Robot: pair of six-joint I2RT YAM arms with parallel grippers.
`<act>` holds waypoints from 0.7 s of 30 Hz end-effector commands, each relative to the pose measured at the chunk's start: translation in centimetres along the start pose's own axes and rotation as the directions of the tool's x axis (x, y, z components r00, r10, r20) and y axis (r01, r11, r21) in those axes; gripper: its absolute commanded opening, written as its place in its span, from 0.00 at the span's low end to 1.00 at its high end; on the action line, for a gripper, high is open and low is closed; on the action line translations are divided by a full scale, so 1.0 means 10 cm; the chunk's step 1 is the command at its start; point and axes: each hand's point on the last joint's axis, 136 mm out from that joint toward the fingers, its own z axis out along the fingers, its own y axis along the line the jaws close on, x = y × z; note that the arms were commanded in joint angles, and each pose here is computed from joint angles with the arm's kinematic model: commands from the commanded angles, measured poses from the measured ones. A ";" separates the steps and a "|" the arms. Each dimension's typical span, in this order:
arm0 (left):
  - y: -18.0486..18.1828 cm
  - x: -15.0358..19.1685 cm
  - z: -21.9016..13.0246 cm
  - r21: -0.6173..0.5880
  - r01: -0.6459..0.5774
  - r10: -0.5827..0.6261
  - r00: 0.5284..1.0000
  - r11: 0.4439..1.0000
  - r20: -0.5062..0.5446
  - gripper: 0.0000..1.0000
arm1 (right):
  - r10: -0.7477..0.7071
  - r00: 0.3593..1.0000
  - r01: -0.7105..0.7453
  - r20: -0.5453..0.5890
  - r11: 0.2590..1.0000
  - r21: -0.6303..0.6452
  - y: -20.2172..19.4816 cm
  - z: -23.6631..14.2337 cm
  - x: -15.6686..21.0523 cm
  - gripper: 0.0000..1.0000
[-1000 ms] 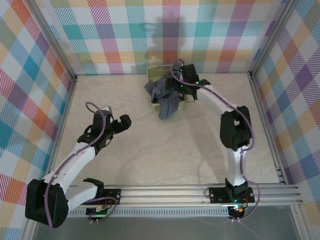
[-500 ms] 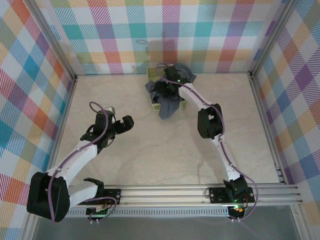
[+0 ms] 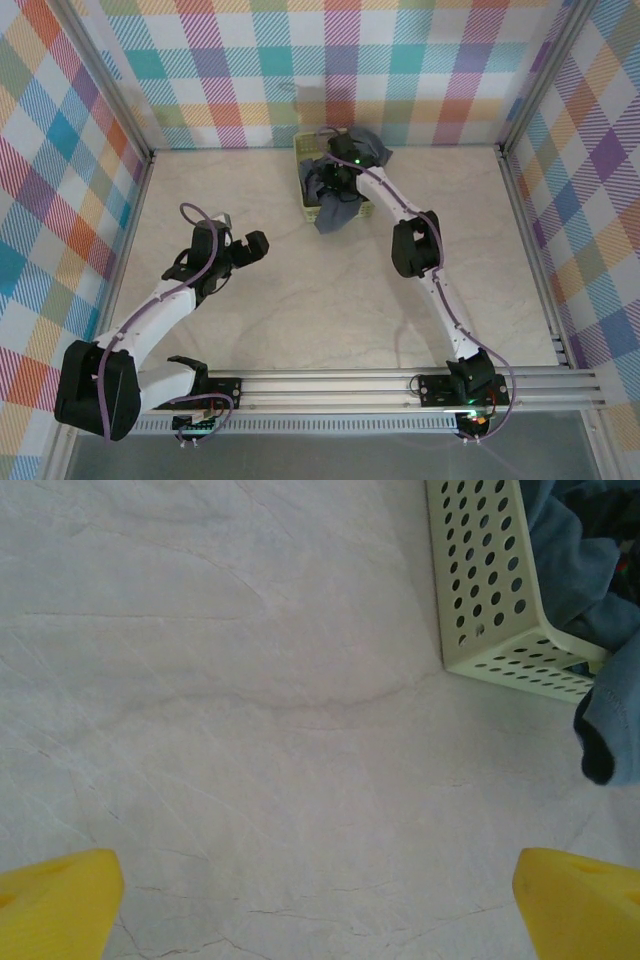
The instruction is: Fold the inside-out t-shirt
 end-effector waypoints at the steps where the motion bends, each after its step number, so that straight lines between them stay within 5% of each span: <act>1: -0.06 -0.04 -0.01 0.001 0.008 -0.008 1.000 1.000 -0.005 1.00 | 0.042 0.997 -0.041 -0.058 0.999 0.017 -0.07 -0.12 0.12 0.14; 7: -0.03 -0.04 0.01 -0.031 0.027 -0.028 0.999 0.999 -0.027 1.00 | 0.024 1.000 -0.024 0.005 0.999 -0.045 0.17 -0.45 -0.04 0.06; 14: 0.06 -0.07 -0.04 -0.088 0.049 -0.050 0.999 0.995 -0.015 1.00 | -0.023 0.997 0.013 -0.078 0.991 -0.131 0.60 -0.39 0.35 0.00; 21: 0.07 -0.11 -0.03 -0.121 0.054 -0.058 0.998 0.991 -0.027 1.00 | -0.087 0.995 0.095 0.046 0.973 -0.209 1.07 -1.02 0.11 0.00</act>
